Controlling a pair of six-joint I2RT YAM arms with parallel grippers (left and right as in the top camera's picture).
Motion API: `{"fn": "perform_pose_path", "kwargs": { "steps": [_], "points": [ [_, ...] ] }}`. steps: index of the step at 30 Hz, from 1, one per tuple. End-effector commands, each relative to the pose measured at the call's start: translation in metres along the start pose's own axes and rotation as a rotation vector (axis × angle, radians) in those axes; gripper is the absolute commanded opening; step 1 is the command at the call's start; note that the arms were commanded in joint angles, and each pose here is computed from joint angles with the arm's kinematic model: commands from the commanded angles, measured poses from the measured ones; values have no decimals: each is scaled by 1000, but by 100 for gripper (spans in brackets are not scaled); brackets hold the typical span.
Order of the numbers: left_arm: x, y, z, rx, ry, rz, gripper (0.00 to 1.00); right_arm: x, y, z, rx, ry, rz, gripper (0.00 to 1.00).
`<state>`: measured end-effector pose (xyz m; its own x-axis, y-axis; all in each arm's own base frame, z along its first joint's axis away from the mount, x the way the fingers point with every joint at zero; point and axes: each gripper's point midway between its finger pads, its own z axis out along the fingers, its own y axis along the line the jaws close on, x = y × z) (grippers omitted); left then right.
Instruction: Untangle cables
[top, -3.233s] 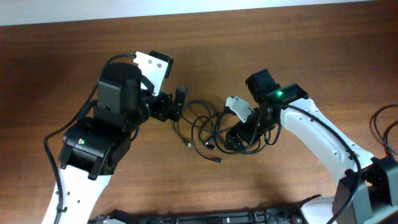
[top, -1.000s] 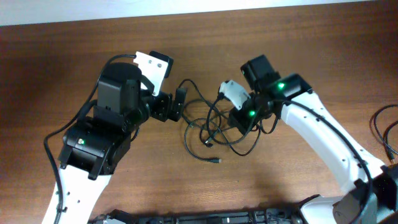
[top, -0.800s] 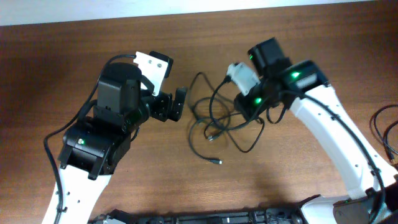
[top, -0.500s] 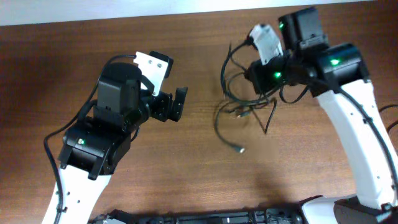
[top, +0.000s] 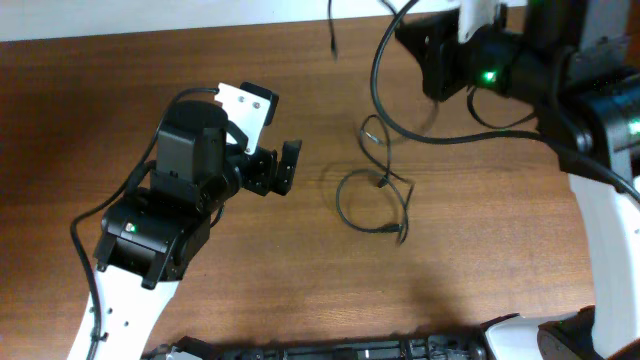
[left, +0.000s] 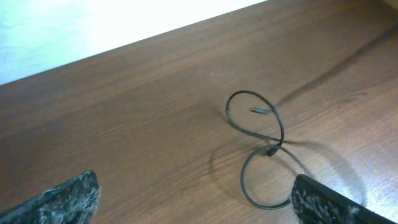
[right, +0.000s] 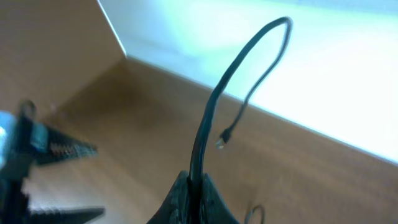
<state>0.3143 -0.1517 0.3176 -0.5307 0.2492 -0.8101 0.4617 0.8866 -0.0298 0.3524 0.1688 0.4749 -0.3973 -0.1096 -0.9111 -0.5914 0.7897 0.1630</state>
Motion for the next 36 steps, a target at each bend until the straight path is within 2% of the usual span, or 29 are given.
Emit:
{"fn": "perform_pose_path", "kwargs": {
  "steps": [1,6,11,15,25,36],
  "points": [
    [-6,3,-3,-12,-17,-12,99,-40,13,-26,-20,-149,27,4],
    [-6,3,-3,-12,-17,-12,99,-74,19,-39,-28,-286,-14,4],
    [-6,3,-3,-12,-17,-12,99,-77,18,-40,-14,-299,-59,4],
    [-6,3,-3,-12,-17,-12,99,-44,-7,-30,110,-161,-58,4],
    [-6,3,-3,-12,-17,-12,99,42,-101,-49,663,213,-9,4],
    [-6,3,-3,-12,-17,-12,99,104,-117,-40,713,518,-4,4]
  ]
}}
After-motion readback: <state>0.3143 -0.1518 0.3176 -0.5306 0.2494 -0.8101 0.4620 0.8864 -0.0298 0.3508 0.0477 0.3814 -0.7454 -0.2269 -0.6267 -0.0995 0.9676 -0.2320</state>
